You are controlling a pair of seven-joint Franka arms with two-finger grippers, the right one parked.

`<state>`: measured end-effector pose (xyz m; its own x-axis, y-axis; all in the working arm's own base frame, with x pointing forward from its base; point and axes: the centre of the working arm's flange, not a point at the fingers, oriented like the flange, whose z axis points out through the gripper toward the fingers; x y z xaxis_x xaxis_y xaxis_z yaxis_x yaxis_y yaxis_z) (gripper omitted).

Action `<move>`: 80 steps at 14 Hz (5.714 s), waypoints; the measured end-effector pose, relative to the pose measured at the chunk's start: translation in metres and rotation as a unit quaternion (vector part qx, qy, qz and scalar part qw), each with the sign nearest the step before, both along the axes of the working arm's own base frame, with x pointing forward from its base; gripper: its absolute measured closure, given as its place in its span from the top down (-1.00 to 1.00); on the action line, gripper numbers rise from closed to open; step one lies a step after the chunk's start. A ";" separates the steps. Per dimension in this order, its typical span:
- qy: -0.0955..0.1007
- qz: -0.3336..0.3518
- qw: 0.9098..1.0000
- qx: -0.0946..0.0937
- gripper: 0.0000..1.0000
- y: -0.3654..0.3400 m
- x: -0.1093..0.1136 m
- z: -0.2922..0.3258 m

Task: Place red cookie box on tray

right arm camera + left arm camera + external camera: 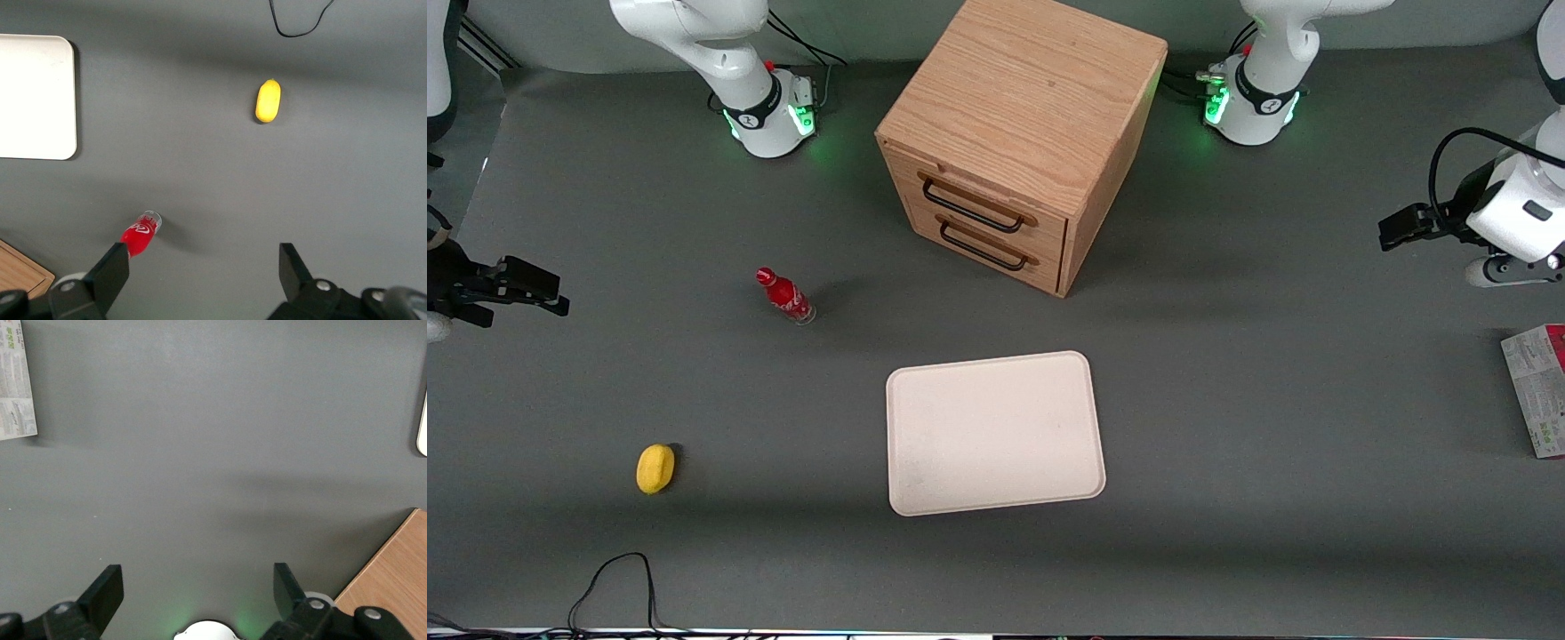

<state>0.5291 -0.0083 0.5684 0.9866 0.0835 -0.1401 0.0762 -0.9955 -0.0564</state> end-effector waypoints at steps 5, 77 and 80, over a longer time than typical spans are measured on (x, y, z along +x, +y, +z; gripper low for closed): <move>0.004 0.002 1.000 0.000 1.00 0.001 -0.001 0.006; 0.068 -0.046 0.996 -0.020 -0.94 0.271 0.020 0.005; 0.074 -0.040 0.996 -0.023 -0.94 0.265 0.009 0.006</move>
